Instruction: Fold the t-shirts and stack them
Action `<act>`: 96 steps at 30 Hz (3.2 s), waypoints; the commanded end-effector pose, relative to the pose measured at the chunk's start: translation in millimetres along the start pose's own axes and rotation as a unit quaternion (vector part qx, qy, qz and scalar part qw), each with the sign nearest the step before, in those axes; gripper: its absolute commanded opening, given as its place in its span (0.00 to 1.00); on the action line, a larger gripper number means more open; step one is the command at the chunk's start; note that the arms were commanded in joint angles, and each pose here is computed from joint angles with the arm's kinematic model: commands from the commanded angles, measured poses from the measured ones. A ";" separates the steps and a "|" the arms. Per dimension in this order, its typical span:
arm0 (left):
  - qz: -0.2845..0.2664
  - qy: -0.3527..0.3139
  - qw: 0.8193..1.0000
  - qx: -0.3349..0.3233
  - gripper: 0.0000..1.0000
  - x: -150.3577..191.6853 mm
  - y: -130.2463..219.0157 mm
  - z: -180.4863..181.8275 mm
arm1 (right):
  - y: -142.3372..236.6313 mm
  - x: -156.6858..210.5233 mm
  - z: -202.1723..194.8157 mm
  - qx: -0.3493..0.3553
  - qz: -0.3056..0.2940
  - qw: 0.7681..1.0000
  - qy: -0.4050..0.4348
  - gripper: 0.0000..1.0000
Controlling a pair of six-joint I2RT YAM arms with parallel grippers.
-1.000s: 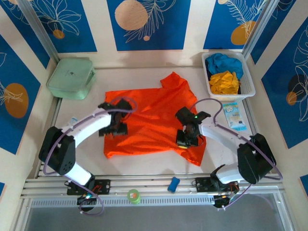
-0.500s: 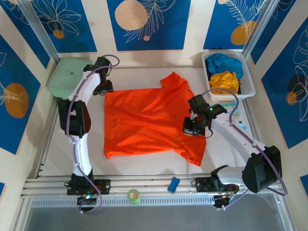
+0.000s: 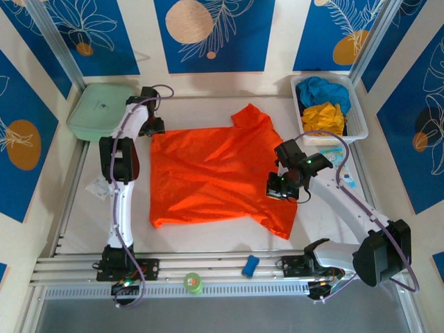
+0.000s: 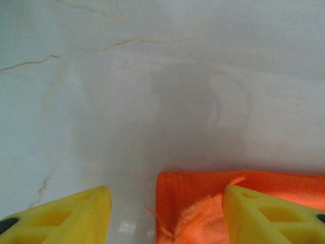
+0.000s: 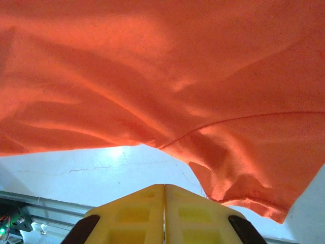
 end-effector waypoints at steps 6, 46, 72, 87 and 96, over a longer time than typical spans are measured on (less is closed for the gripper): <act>0.016 -0.014 1.000 0.015 0.54 0.3 -21.1 1.2 | 1.0 3.6 -4.9 0.002 0.013 1.000 -0.015 0.08; -0.025 0.011 0.997 0.071 0.00 1.8 51.0 -0.1 | -127.1 -302.6 -95.6 0.128 0.008 0.984 0.125 0.43; -0.040 0.041 0.996 0.074 0.00 17.4 76.8 11.4 | -25.7 -244.6 -29.0 0.081 -0.054 0.990 0.097 0.00; -0.036 0.052 0.996 0.064 0.00 43.1 85.3 24.3 | -76.7 -126.2 14.3 0.060 0.020 0.996 0.069 0.12; -0.031 0.046 0.997 0.049 0.00 54.0 85.7 30.5 | -40.6 -136.5 8.6 0.071 -0.011 0.996 0.047 0.54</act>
Point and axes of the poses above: each hand's point on the last joint's axis, 136 mm out from that joint toward the fingers, its own y axis back along the fingers, its own z axis along the line the jaws close on, x = y × z, the point moved 7 cm from there along y, back along the fingers, and after that the axes turned 10 degrees about y, right-handed, at the moved point
